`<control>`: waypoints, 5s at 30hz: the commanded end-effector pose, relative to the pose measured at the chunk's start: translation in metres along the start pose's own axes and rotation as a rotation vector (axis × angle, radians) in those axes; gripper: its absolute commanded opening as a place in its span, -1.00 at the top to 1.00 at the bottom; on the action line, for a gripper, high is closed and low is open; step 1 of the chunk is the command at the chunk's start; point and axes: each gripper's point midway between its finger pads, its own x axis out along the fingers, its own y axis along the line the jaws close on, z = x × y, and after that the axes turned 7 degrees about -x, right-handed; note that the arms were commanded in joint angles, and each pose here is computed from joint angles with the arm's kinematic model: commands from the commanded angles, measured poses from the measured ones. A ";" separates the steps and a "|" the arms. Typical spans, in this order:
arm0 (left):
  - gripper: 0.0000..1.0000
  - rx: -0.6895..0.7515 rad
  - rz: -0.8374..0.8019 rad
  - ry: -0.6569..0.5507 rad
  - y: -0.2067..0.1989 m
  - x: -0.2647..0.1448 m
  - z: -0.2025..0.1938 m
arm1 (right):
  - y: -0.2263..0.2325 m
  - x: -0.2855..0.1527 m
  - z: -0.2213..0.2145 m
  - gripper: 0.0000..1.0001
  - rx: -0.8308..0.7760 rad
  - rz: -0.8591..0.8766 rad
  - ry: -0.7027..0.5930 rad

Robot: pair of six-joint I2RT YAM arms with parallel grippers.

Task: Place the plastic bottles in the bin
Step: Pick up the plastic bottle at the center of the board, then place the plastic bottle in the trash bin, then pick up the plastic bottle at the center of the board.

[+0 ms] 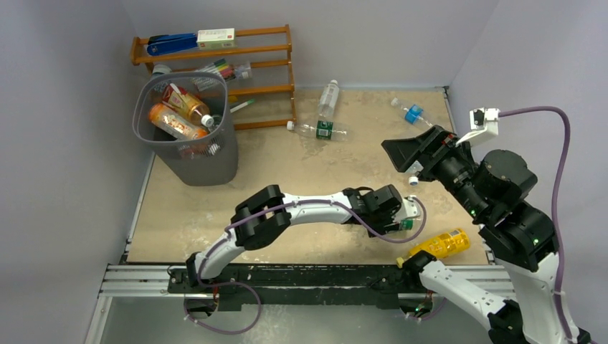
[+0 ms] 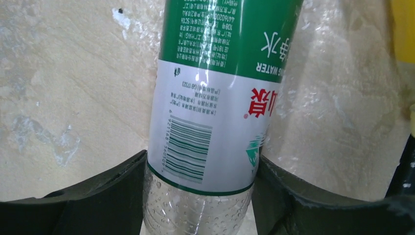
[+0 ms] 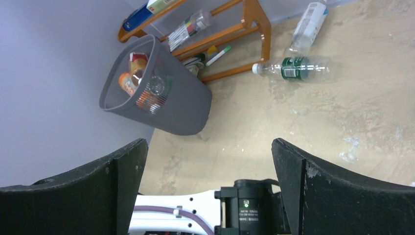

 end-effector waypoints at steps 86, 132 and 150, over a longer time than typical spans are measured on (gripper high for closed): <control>-0.79 -1.134 0.487 -0.735 0.213 -0.440 0.031 | -0.006 0.029 0.006 -1.00 0.068 -0.102 -0.001; -0.87 -0.403 -0.417 -0.400 -0.160 0.011 0.124 | 0.135 -0.077 0.020 -1.00 0.052 0.852 -0.055; -0.82 -0.328 -0.317 -0.161 -0.164 0.086 0.027 | 0.121 -0.073 0.001 -1.00 0.073 0.817 -0.033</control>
